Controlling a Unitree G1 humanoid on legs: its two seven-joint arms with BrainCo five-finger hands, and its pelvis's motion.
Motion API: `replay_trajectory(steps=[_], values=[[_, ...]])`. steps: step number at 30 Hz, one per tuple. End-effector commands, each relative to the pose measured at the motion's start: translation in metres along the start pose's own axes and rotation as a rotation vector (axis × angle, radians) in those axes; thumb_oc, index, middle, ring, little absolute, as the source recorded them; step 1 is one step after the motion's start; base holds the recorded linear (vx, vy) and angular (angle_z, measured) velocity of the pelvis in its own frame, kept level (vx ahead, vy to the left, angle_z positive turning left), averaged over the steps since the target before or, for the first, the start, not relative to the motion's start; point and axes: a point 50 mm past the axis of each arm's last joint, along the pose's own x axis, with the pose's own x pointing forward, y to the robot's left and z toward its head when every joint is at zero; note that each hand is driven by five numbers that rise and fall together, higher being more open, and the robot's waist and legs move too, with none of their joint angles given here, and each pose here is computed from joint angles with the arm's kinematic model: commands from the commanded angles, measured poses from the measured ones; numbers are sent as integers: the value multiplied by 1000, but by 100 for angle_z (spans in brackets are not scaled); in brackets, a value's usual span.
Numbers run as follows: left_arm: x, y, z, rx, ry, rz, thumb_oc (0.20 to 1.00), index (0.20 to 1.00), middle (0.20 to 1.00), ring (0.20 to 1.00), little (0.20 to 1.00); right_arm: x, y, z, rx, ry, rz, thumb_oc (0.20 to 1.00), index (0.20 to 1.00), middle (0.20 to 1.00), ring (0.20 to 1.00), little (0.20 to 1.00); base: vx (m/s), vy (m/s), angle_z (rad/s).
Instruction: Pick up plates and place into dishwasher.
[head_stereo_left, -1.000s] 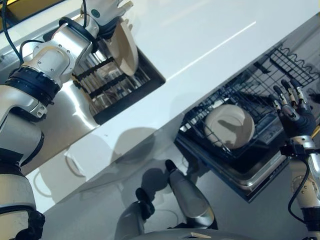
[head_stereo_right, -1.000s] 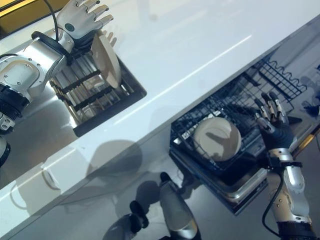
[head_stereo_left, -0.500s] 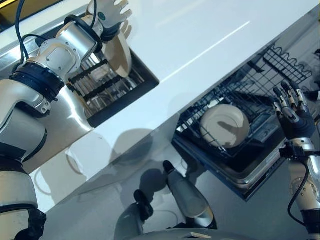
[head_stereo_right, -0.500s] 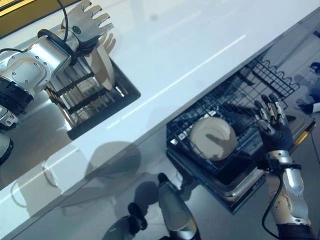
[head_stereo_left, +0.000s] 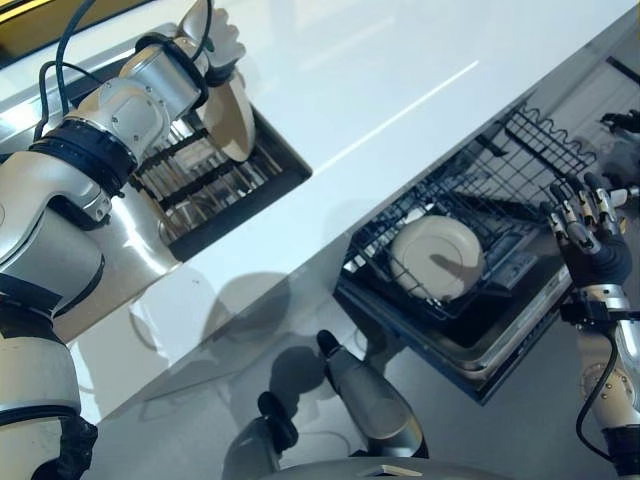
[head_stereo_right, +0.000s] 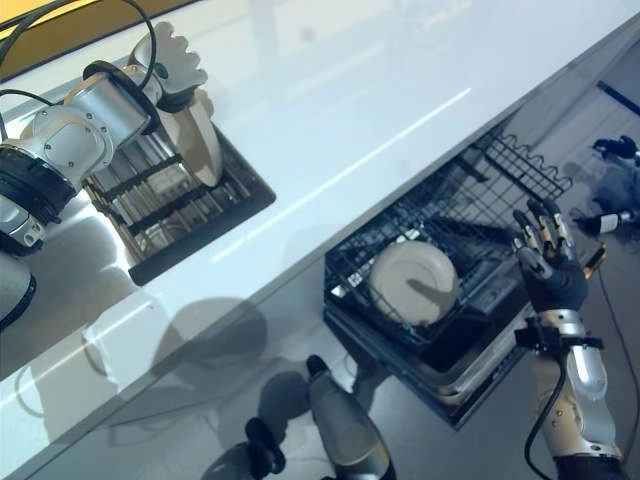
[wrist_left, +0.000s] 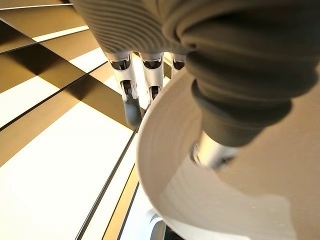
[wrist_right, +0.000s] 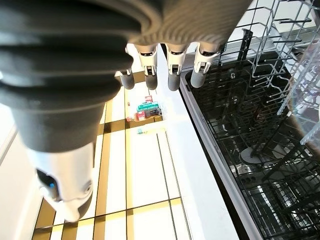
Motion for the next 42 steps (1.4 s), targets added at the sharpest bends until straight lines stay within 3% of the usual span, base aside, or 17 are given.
replay_trajectory(steps=[1,14,21,31,42], values=[[-9,-3,-46,58,142,-20,200,200,200,200,200,17,-2,32,-11,-182,19,1000,1000,1000,1000,1000,0,0,0],[-15,-7,-54,20,186,63,200,200,200,200,200,12,-3,30,-4,-171,24,1000,1000,1000,1000,1000,0,0,0],[-28,-15,-61,-153,221,230,200,200,200,200,200,2,-8,27,-3,-141,22,1000,1000,1000,1000,1000,26,21,0],[-43,-5,-52,-333,96,384,200,200,200,200,200,-2,-13,23,-13,-85,8,1000,1000,1000,1000,1000,48,49,11],[-80,-13,-17,-1021,127,709,200,200,200,200,200,-4,-4,13,-95,-115,-113,1000,1000,1000,1000,1000,11,70,12]])
